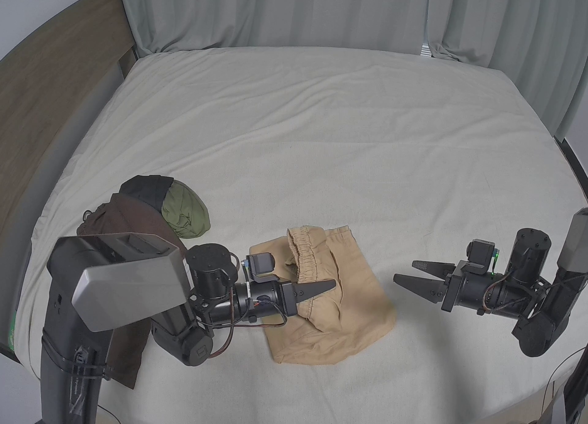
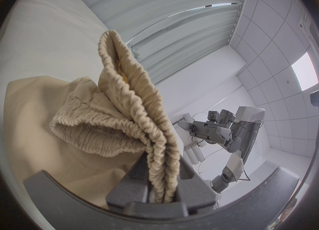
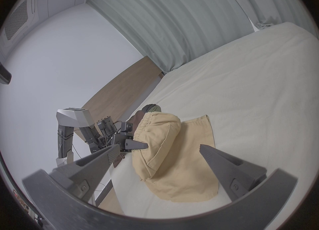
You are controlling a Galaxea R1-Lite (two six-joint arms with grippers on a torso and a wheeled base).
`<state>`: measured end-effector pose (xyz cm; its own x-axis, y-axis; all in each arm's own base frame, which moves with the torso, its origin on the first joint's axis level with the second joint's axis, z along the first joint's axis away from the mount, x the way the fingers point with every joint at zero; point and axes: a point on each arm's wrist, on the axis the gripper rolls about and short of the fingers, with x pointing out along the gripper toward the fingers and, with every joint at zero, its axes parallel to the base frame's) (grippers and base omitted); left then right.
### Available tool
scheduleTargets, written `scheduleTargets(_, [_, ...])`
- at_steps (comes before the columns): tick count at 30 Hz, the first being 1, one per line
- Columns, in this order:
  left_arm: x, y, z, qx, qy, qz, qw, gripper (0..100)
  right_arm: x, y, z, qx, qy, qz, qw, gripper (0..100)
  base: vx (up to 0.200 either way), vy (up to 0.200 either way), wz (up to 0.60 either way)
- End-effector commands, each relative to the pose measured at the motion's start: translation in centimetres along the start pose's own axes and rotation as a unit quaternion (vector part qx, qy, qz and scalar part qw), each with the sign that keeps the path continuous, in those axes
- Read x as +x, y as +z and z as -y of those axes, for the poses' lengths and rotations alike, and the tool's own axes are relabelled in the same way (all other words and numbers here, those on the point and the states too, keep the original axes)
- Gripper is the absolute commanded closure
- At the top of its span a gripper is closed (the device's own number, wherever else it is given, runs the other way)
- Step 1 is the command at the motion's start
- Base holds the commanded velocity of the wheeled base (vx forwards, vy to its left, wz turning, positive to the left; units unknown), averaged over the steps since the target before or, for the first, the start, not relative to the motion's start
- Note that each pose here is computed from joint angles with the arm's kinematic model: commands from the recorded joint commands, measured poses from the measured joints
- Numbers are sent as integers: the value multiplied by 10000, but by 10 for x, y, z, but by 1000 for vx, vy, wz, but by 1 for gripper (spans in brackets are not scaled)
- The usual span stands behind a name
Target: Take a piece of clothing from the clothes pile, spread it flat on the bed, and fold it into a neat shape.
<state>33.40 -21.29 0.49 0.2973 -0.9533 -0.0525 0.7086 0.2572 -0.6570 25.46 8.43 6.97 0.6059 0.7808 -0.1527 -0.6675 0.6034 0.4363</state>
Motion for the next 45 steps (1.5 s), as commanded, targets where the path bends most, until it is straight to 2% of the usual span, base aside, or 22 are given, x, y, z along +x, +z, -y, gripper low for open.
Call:
scheduleTargets(1, [2,-5,-5,-45,25,-43,10000,100,0,1,0,-5,-5,10,10000,0,0,0,0])
scheduleTargets(2, [2,-5,-5,-45,25,-43,10000,0,0,1,0,-5,-5,10,10000,0,0,0,0])
scheduleTargets(22, [1,-8,-7,83,219,31,9997,0,0,-1,0,10,7,-23,10000,0,0,0,0])
scheduleTargets(27, [-3,-1,-6,142,258,144,9995,0,0,-2,-1,18,10,-38,10000,0,0,0,0])
scheduleTargets(34, [-20,15,9,226,324,310,9987,0,1,-3,-1,26,15,-68,10000,0,0,0,0])
scheduleTargets(39, [-29,15,13,442,404,279,9978,0,1,-4,-1,29,20,-77,10000,0,0,0,0])
scheduleTargets(45, [-63,21,16,859,708,297,9933,0,1,-5,-1,42,13,-95,9999,0,0,0,0])
